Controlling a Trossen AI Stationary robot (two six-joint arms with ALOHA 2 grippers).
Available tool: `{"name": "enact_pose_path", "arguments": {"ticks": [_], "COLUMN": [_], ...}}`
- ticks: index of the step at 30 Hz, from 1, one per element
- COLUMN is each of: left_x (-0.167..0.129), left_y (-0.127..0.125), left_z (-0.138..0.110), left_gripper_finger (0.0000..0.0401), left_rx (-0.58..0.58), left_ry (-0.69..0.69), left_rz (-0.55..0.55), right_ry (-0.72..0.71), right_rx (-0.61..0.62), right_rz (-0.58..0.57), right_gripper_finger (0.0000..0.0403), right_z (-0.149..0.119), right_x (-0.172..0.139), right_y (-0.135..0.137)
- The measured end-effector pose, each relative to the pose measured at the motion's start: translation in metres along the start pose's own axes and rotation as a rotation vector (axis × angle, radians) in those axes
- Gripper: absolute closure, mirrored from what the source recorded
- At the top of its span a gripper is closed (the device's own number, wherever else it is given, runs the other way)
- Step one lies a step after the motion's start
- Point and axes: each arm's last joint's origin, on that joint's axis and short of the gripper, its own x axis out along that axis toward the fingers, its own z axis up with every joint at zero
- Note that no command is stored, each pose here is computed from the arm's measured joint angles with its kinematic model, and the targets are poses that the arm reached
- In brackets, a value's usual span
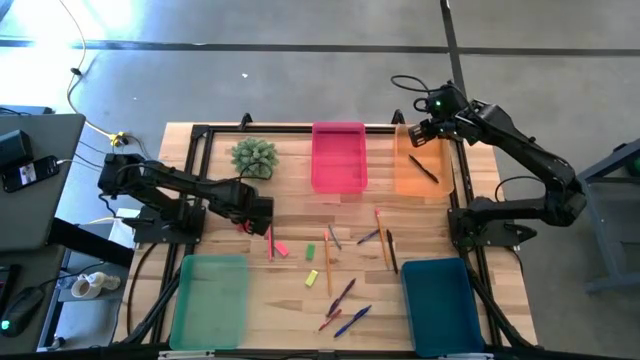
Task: Sort crayons/erasers/pens/pencils in bins
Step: Put the red eraser into the green bin
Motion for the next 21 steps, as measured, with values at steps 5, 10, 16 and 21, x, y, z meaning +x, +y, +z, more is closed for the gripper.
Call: {"name": "enact_pose_path", "arguments": {"ticks": [5, 10, 16, 21], "left_x": [0.01, 0.019, 0.025, 0.03], "left_y": [-0.005, -0.008, -0.011, -0.012], "left_z": [0.001, 0.001, 0.002, 0.007], "left_gripper_finger": [0.0144, 0.0169, 0.0206, 0.023], "left_rx": [0.03, 0.073, 0.086, 0.084], "left_ry": [0.026, 0.047, 0.058, 0.086], "left_rz": [0.039, 0.083, 0.096, 0.087], "right_ry": [0.0, 0.002, 0.007, 0.01], "right_rx": [0.0, -0.001, -0.003, -0.003], "right_rz": [0.0, 0.0, -0.002, 0.002], "right_gripper_finger": [0.0281, 0.0281, 0.0281, 0.0281], "right_z": [0.0, 0.0, -0.001, -0.001], "right_x": [0.0, 0.0, 0.0, 0.0], "right_y": [0.0, 0.0, 0.0, 0.0]}}
